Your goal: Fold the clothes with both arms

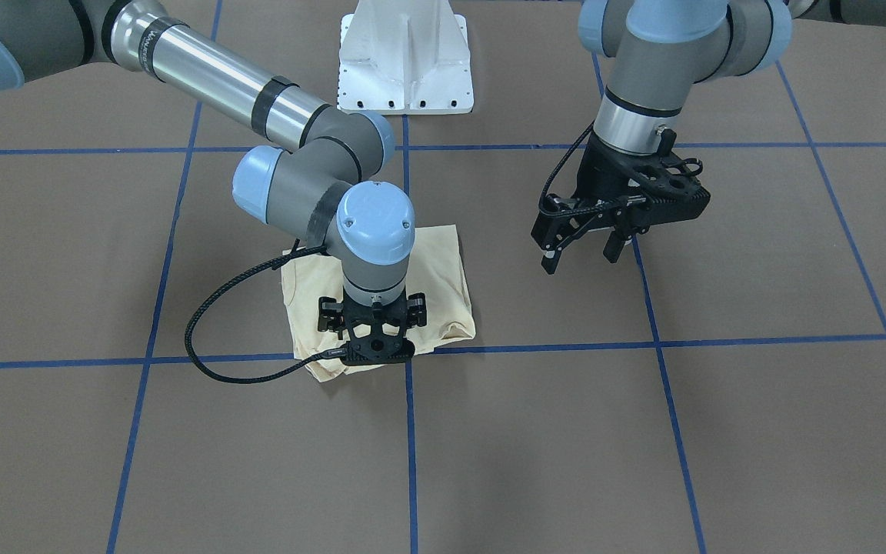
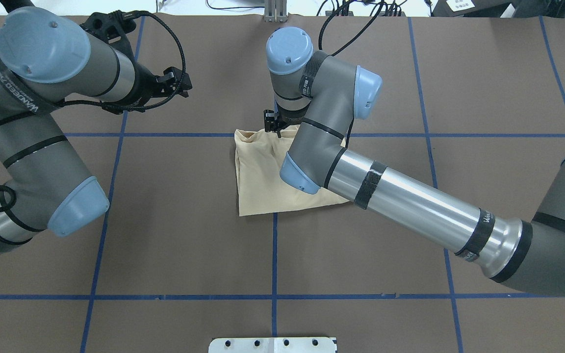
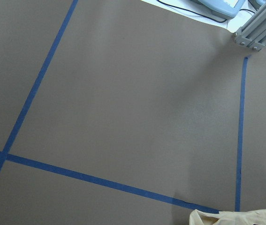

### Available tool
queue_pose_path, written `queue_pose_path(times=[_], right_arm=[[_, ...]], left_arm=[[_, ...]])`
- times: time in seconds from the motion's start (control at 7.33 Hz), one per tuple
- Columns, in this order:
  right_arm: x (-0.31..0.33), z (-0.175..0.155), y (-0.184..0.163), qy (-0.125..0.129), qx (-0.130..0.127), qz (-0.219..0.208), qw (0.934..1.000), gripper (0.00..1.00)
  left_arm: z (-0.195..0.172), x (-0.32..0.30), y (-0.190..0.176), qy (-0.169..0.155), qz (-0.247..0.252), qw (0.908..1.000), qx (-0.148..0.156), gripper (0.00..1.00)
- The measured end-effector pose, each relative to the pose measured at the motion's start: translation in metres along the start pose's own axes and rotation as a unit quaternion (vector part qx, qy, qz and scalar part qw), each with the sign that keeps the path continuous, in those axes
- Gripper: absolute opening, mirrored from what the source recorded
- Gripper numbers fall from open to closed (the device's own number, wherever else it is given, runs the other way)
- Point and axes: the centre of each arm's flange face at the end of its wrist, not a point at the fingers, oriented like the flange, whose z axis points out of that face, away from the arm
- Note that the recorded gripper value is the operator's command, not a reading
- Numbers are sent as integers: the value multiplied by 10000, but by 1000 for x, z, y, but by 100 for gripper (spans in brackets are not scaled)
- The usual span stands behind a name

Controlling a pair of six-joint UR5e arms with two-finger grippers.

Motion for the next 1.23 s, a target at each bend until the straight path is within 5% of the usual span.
queue_pose_path(times=[0.82,1.23], right_arm=[[15,21,-22,-66,730,-247,9970,99],[48,-12,-60,-127,930,-322,9951,100]], left_arm=[[-1,0,0,8,-17,10000,0,100],[-6,-2,-6,35,214,9997,60,100]])
